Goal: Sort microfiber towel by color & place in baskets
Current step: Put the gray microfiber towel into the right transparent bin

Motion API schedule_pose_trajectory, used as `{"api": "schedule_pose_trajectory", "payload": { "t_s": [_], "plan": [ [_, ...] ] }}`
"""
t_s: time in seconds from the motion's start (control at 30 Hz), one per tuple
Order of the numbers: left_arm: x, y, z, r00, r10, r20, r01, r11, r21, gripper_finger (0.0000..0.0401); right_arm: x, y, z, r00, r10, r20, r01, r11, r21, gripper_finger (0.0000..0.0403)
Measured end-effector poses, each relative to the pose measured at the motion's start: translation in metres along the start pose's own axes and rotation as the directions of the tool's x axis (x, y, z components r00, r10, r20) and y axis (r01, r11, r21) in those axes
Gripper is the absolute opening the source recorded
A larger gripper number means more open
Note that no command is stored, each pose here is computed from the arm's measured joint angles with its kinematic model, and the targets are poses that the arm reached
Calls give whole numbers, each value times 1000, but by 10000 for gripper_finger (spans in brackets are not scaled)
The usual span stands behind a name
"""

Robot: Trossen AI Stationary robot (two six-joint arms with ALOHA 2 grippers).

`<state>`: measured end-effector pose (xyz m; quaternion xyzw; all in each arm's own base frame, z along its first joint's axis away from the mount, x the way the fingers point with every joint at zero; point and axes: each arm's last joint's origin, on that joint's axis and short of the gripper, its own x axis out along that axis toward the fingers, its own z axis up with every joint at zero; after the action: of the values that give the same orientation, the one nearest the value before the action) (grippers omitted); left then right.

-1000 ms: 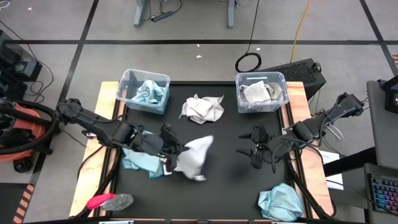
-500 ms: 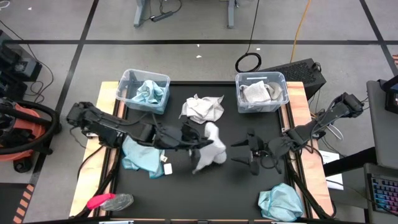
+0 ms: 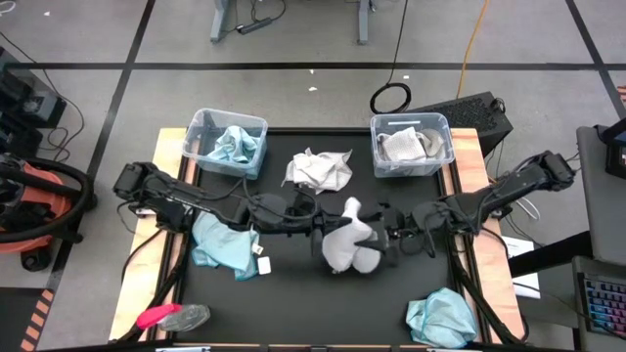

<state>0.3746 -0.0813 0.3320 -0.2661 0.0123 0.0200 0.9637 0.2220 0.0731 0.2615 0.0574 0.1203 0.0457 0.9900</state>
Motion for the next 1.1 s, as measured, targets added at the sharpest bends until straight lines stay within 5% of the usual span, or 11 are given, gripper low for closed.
{"api": "schedule_pose_trajectory", "payload": {
  "t_s": [0.4, 0.97, 1.1],
  "plan": [
    [0, -1, 0, 1000, -12, 0, 12, 988, -155, 6, 35, -1, -21, 999, -6, -42, 6, 1000, 9, 243],
    [0, 0, -2, 999, -18, -29, 8, 945, -328, 10, 36, -2, -26, 996, -9, -93, 0, 996, -92, 15],
    [0, 1, -4, 999, -10, -42, -6, 931, -364, 10, 36, -1, -27, 994, 23, -107, -34, 994, -104, 9]
  ]
}}
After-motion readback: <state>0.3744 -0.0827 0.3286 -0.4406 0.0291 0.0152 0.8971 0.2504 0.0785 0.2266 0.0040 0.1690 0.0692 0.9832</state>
